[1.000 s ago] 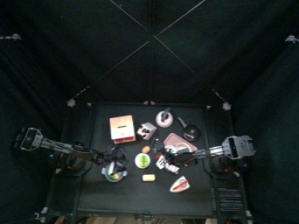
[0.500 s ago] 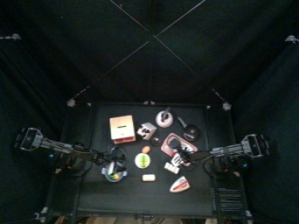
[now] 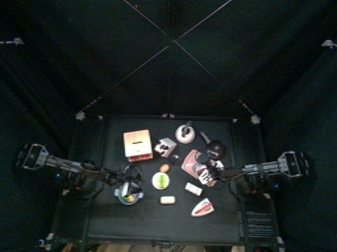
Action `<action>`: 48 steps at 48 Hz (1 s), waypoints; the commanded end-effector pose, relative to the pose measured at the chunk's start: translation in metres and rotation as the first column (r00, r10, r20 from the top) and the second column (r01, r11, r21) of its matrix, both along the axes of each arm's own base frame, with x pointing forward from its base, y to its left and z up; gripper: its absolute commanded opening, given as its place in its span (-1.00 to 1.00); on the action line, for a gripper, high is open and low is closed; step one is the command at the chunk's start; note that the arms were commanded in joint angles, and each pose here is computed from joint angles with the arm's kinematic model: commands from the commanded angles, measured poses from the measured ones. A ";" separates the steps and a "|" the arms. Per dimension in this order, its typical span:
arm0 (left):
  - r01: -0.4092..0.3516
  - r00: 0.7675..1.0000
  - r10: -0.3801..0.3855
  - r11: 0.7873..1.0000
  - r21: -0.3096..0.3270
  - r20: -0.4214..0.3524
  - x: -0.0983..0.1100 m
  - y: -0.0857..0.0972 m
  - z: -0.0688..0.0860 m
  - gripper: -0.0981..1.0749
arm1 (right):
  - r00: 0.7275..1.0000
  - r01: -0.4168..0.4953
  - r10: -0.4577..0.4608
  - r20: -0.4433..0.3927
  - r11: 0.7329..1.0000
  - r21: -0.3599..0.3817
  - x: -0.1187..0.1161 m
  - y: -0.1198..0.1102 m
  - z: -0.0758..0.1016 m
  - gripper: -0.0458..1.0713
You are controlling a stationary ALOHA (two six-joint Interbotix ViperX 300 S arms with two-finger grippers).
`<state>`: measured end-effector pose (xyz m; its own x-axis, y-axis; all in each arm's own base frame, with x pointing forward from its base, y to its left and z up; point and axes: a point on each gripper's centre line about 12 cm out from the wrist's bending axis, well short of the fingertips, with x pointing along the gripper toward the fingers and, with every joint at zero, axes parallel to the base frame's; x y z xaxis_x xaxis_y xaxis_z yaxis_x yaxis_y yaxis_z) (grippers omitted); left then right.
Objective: Place apple in pot
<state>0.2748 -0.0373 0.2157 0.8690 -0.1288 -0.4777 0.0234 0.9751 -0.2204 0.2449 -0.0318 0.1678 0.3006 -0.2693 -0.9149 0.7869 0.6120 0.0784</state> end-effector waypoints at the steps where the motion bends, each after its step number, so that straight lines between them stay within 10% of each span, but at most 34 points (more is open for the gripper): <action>1: 0.001 1.000 -0.001 1.000 -0.005 0.019 0.002 0.000 0.006 0.65 | 1.000 0.007 -0.007 0.030 1.000 -0.005 0.001 -0.003 0.007 0.47; 48: 0.001 1.000 -0.001 1.000 -0.001 0.014 0.001 0.001 0.003 0.65 | 0.999 0.010 -0.009 0.043 0.999 -0.033 -0.005 -0.010 0.010 0.88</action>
<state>0.2736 -0.0367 0.2135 0.8663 -0.1271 -0.4831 0.0206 0.9753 -0.2197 0.2396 -0.0426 0.1691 0.3018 -0.2995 -0.9051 0.7972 0.5999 0.0674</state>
